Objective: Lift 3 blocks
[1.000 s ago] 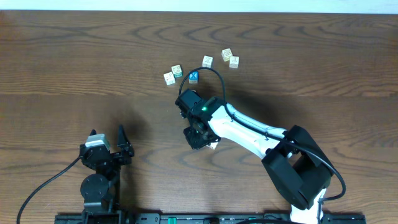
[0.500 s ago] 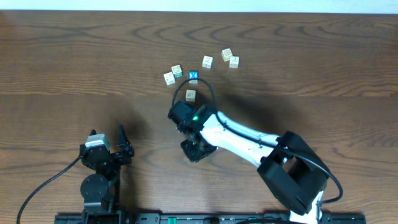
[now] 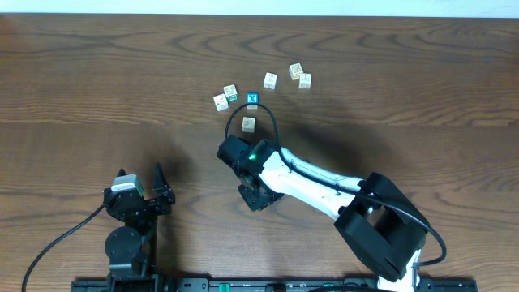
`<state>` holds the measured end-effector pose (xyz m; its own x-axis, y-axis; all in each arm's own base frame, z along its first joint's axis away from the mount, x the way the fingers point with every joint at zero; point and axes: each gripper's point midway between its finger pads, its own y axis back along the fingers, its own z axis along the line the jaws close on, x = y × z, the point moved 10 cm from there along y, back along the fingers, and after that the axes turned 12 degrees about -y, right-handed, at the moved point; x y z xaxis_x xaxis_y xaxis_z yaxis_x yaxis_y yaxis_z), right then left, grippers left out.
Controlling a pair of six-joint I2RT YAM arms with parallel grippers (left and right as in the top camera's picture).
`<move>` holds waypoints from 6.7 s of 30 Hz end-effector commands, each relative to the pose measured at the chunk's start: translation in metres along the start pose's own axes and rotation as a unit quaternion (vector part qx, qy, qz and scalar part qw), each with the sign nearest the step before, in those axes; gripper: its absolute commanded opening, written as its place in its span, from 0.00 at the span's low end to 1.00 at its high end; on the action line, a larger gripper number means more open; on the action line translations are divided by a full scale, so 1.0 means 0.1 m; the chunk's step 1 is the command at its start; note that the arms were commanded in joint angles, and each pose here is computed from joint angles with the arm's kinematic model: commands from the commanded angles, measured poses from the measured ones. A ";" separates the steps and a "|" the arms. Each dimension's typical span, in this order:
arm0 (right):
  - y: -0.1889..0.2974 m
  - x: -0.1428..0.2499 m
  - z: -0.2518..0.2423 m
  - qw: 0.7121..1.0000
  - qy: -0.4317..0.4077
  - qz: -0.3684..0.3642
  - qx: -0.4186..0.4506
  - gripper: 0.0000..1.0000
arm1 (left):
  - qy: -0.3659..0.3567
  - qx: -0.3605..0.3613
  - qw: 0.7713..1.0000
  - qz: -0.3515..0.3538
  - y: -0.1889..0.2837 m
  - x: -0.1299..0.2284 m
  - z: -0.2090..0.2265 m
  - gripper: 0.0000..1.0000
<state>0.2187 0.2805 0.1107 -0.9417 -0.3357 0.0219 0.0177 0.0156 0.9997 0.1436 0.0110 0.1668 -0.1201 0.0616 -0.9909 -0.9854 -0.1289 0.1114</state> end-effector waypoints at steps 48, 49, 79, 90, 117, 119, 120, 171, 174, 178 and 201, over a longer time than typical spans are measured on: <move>0.14 -0.09 -0.16 0.991 -0.001 -0.078 0.110 0.14 | -0.005 0.002 1.000 0.022 -0.03 0.15 -0.01 0.75; 0.14 -0.10 -0.16 0.991 0.000 -0.080 0.109 0.15 | -0.005 0.002 1.000 0.022 -0.03 0.15 -0.01 0.75; 0.13 0.18 -0.16 0.996 0.013 0.032 0.087 0.03 | -0.005 0.002 1.000 0.022 -0.03 0.15 -0.01 0.75; 0.15 0.18 -0.25 0.989 -0.031 0.008 0.143 0.09 | -0.005 0.002 1.000 0.022 -0.03 0.15 -0.01 0.75; 0.12 0.01 -0.22 0.988 -0.086 -0.046 0.120 0.14 | -0.005 0.002 1.000 0.022 -0.03 0.15 -0.01 0.75; 0.13 0.03 -0.23 0.988 -0.085 -0.041 0.123 0.11 | -0.005 0.002 1.000 0.022 -0.03 0.15 -0.01 0.75; 0.13 0.04 -0.24 0.988 -0.085 -0.036 0.127 0.11 | -0.005 0.002 1.000 0.022 -0.03 0.15 -0.01 0.75; -0.12 0.24 -0.01 0.997 -0.073 0.021 0.024 0.04 | -0.005 0.002 1.000 0.022 -0.03 0.15 -0.01 0.75; -0.12 0.16 0.07 0.997 -0.070 -0.011 0.002 0.09 | -0.005 0.002 1.000 0.022 -0.03 0.15 -0.01 0.75; -0.11 0.02 0.09 0.993 -0.098 -0.058 -0.008 0.11 | -0.005 0.002 1.000 0.022 -0.03 0.15 -0.01 0.75; -0.08 -0.22 -0.16 0.967 -0.208 -0.139 0.039 0.21 | -0.005 0.002 1.000 0.022 -0.03 0.15 -0.01 0.75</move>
<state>0.2413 0.2779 0.1059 -0.9683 0.0492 -0.2448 -0.2444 0.0135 0.9696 0.1436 0.0110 0.1667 -0.1204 0.0612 -0.9908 -0.9853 -0.1289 0.1118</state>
